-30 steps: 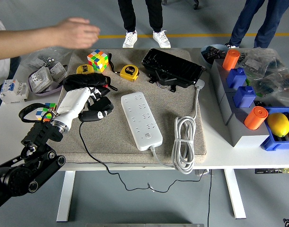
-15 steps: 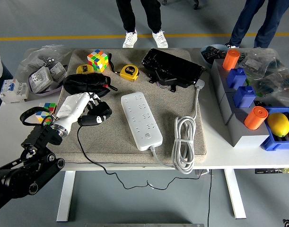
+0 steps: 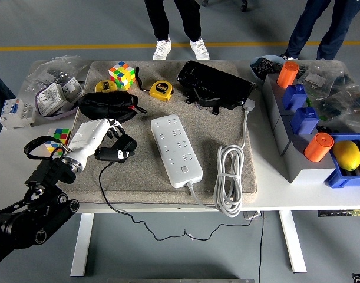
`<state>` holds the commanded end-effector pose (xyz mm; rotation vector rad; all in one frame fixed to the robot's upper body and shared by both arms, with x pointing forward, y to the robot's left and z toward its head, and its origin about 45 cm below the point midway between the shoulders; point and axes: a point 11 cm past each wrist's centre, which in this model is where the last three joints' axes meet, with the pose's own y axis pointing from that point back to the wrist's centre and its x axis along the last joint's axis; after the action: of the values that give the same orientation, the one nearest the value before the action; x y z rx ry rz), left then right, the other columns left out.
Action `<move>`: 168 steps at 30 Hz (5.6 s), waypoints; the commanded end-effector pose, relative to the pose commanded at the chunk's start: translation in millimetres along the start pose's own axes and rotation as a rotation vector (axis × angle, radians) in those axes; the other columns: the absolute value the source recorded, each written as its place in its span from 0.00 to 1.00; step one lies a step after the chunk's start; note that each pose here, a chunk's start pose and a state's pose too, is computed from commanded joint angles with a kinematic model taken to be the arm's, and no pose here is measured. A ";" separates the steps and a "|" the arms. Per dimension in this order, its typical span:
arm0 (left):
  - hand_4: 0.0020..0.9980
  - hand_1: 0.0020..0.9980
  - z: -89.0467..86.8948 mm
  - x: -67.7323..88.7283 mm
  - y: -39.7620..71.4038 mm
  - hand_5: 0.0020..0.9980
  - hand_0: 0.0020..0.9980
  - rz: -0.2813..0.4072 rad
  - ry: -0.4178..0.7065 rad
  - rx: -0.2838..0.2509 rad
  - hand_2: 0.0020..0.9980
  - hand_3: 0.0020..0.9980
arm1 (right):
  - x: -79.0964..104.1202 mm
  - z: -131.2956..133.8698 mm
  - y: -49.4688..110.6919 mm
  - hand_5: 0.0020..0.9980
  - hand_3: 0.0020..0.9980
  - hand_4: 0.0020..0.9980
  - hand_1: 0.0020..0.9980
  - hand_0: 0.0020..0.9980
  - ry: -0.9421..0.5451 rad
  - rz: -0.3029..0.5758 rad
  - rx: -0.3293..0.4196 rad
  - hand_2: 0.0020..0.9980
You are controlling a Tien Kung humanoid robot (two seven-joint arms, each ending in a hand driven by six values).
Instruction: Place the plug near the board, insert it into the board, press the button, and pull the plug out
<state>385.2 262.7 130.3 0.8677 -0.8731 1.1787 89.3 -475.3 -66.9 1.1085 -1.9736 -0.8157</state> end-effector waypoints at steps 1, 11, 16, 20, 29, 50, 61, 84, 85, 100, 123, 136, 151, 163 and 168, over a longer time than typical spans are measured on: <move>1.00 0.51 0.4 0.4 -0.2 0.39 0.37 0.002 0.000 -0.002 0.51 0.55 | -0.1 0.0 0.0 0.22 0.55 0.76 0.60 0.60 -0.001 0.000 0.000 0.54; 1.00 0.66 7.1 9.0 0.1 0.62 0.56 0.025 0.042 -0.037 0.67 0.69 | -0.3 0.9 0.2 0.22 0.55 0.76 0.60 0.60 -0.002 0.000 -0.002 0.54; 1.00 0.66 9.8 17.0 1.6 0.62 0.56 0.055 0.119 -0.063 0.67 0.69 | -0.2 1.0 0.2 0.22 0.55 0.76 0.60 0.60 0.000 -0.001 -0.002 0.54; 1.00 0.75 7.6 25.0 3.0 0.74 0.69 0.097 0.230 -0.074 0.78 0.77 | -0.3 0.6 0.0 0.22 0.55 0.76 0.60 0.60 0.000 0.000 -0.002 0.54; 1.00 0.95 -22.0 35.0 4.7 0.94 0.89 0.117 0.422 0.042 0.99 0.99 | -1.0 -1.3 -0.9 0.22 0.55 0.76 0.60 0.60 0.001 0.000 -0.001 0.54; 0.99 0.83 -54.3 82.3 13.5 0.57 0.81 0.381 0.604 0.088 0.88 0.86 | 8.8 3.6 -2.1 0.23 0.55 0.76 0.60 0.60 0.009 0.027 -0.035 0.54; 0.99 0.82 -62.5 91.6 16.7 0.57 0.81 0.405 0.604 0.104 0.86 0.85 | 8.1 6.5 -2.1 0.23 0.55 0.76 0.60 0.60 0.015 0.025 -0.051 0.55; 0.99 0.82 -64.2 87.1 17.7 0.59 0.81 0.383 0.602 0.120 0.86 0.85 | 11.8 9.7 -0.9 0.26 0.55 0.76 0.61 0.60 0.023 0.029 -0.057 0.55; 0.99 0.82 -64.4 86.3 17.9 0.59 0.81 0.381 0.602 0.121 0.86 0.85 | 11.8 9.8 -0.8 0.26 0.55 0.76 0.61 0.60 0.022 0.029 -0.057 0.55; 0.99 0.81 -65.4 83.2 19.4 0.59 0.81 0.374 0.616 0.129 0.85 0.84 | 8.7 12.3 -0.4 0.27 0.55 0.76 0.61 0.60 0.013 0.027 -0.062 0.55; 0.99 0.80 -64.1 80.9 18.4 0.60 0.81 0.359 0.623 0.133 0.84 0.83 | 8.3 10.5 -0.8 0.27 0.55 0.77 0.61 0.60 0.009 0.039 -0.053 0.55; 0.98 0.80 -61.1 80.6 17.0 0.60 0.81 0.354 0.627 0.129 0.84 0.82 | 8.6 8.4 -1.2 0.27 0.55 0.76 0.61 0.60 0.006 0.043 -0.045 0.55; 0.98 0.80 -57.1 79.0 14.5 0.60 0.81 0.337 0.625 0.121 0.84 0.81 | 11.0 4.1 -2.1 0.27 0.55 0.76 0.60 0.60 0.010 0.045 -0.035 0.54; 0.98 0.80 -55.4 78.1 13.7 0.60 0.81 0.332 0.623 0.116 0.83 0.81 | 12.8 4.0 -1.9 0.27 0.55 0.76 0.60 0.60 0.019 0.045 -0.035 0.55; 0.98 0.80 -53.9 78.6 12.6 0.60 0.81 0.330 0.621 0.111 0.83 0.81 | 13.8 3.5 -2.0 0.27 0.55 0.76 0.60 0.60 0.020 0.047 -0.034 0.55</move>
<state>391.3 344.2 180.8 0.3997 -0.4462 1.6764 82.0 -487.8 -66.5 1.0433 -1.9552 -0.8075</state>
